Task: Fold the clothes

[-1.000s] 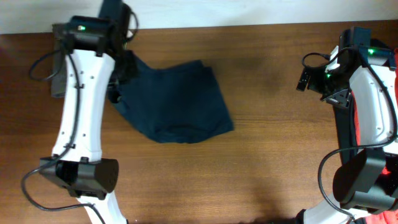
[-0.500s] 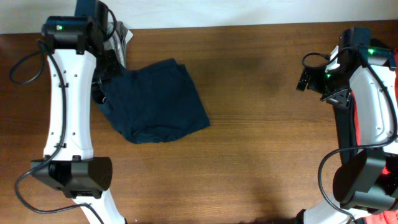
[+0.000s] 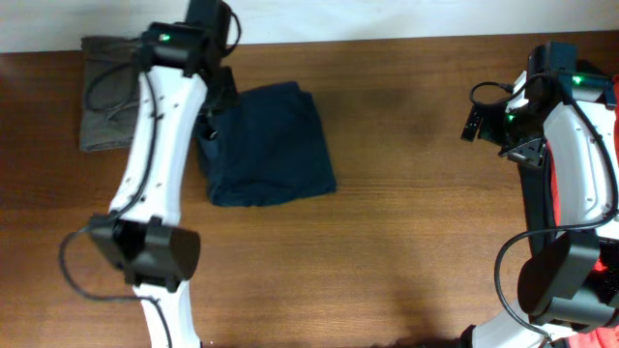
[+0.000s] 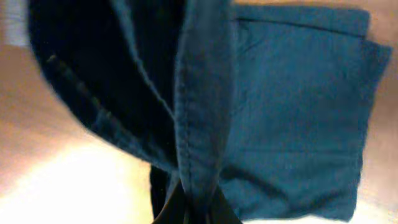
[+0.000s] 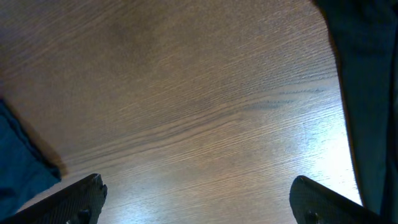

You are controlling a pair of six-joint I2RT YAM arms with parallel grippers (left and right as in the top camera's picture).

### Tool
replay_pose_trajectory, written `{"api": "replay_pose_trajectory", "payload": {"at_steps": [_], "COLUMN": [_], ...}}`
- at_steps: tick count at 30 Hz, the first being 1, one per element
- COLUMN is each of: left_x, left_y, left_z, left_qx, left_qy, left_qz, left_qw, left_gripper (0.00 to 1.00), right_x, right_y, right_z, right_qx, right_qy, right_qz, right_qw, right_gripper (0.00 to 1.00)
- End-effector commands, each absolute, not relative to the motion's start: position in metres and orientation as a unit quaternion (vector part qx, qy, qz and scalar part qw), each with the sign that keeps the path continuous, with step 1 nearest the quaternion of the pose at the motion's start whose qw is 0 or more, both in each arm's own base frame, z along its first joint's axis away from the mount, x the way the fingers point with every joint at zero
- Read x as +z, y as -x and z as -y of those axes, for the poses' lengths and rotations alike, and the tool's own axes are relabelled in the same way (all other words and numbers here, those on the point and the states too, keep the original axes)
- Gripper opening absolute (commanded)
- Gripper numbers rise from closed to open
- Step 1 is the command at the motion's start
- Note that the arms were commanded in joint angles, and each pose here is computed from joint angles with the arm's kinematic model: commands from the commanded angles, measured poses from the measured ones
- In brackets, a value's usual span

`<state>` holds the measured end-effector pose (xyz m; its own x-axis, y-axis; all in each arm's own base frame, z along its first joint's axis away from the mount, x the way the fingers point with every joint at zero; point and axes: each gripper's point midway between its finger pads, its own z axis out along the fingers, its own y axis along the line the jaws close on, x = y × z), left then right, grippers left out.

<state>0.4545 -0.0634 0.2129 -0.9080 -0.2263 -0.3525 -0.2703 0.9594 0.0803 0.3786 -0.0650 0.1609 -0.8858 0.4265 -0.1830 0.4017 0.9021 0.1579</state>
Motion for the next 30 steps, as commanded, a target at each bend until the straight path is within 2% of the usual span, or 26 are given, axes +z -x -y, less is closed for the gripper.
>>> {"api": "replay_pose_trajectory", "payload": {"at_steps": [1,11,17,30], "left_x": [0.186,0.183,0.166,0.138], "left_y": [-0.474,-0.502,-0.5,-0.501], "left_z": [0.091,0.15,0.174,0.214], "left_qx": [0.039,-0.011,-0.012,-0.036], "left_qy": [0.133,0.111,0.089,0.058], "left_qz": [-0.975,-0.967,-0.971,-0.976], "left_qw": [0.171,0.23,0.22,0.207], "left_gripper": [0.04,0.06,0.12,0.12], "right_x": [0.164,0.164,0.164,0.164], "right_y": [-0.379,-0.379,-0.379,-0.379], "right_z": [0.068,0.068,0.068,0.068], "right_qx": [0.051,0.051,0.051,0.051], "right_qy": [-0.212,-0.212,-0.212,-0.212], "right_qz": [-0.969,-0.969,-0.969,-0.969], "right_qw": [0.112,0.112,0.112,0.112], "right_gripper": [0.99,0.99,0.99,0.99]}}
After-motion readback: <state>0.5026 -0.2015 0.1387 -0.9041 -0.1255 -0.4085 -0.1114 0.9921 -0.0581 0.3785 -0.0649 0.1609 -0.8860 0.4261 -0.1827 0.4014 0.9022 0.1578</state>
